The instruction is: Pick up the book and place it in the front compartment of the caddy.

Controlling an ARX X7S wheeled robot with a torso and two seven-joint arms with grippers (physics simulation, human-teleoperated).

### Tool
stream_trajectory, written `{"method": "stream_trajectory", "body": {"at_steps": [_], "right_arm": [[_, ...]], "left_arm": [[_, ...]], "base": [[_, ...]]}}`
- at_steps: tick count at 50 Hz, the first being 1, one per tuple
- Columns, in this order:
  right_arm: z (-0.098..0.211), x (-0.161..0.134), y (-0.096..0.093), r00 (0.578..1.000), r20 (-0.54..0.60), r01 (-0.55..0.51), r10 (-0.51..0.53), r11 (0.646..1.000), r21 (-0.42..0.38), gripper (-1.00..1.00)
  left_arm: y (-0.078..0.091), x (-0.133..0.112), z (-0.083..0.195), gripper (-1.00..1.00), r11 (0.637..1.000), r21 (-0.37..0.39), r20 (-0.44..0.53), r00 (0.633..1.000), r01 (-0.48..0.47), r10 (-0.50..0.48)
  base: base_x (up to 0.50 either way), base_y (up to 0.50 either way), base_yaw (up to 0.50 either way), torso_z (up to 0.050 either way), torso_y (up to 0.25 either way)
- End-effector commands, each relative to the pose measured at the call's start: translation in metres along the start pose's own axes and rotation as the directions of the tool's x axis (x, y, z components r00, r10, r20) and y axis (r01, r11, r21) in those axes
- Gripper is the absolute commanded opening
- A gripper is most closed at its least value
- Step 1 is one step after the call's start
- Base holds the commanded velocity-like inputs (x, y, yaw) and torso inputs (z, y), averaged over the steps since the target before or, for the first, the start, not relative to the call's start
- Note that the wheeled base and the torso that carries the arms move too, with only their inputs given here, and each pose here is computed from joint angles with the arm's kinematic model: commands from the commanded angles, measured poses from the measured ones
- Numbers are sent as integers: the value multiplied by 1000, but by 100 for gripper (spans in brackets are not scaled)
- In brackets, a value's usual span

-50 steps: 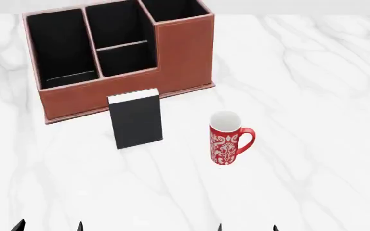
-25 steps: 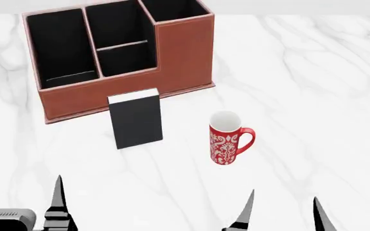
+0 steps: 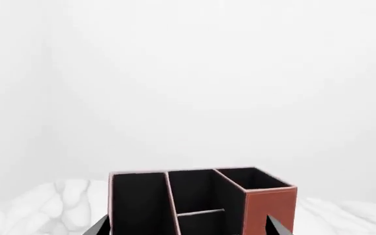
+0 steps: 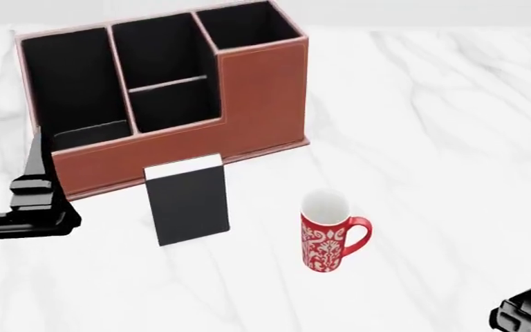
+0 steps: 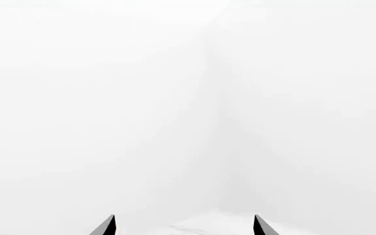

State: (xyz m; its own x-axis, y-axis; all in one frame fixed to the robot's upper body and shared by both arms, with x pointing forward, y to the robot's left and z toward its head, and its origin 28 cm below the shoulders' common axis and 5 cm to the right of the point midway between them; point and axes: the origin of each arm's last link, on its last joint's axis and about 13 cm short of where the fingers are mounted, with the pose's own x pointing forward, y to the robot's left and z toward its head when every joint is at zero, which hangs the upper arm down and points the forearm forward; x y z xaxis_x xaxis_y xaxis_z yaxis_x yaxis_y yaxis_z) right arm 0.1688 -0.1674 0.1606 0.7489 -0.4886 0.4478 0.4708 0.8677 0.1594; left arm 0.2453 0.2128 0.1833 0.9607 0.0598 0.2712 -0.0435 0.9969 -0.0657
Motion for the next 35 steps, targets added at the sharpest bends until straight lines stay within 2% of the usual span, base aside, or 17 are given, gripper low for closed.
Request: {"method": "stream_trajectory", "body": {"at_steps": [1,10,12,15,35], "right_arm": [[12,-3,-12,996,56,65,-66,998,26,100],[16,-7,-17,995,71,71,-73,997,27,100],[17,-7,-18,995,72,73,-75,997,26,100],[19,-8,-20,994,79,78,-80,997,22,100],[24,-8,-22,991,96,86,-88,996,18,100]], "left_arm": [[12,8,17,100,998,-42,45,998,-40,42],[13,5,18,100,998,-45,56,998,-40,42],[14,5,19,100,996,-84,23,999,-42,45],[17,5,21,100,996,-62,50,997,-57,60],[17,8,23,100,996,-61,61,996,-63,67]], "base": [[500,0,0,0,0],[500,0,0,0,0],[500,0,0,0,0],[500,0,0,0,0],[500,0,0,0,1]]}}
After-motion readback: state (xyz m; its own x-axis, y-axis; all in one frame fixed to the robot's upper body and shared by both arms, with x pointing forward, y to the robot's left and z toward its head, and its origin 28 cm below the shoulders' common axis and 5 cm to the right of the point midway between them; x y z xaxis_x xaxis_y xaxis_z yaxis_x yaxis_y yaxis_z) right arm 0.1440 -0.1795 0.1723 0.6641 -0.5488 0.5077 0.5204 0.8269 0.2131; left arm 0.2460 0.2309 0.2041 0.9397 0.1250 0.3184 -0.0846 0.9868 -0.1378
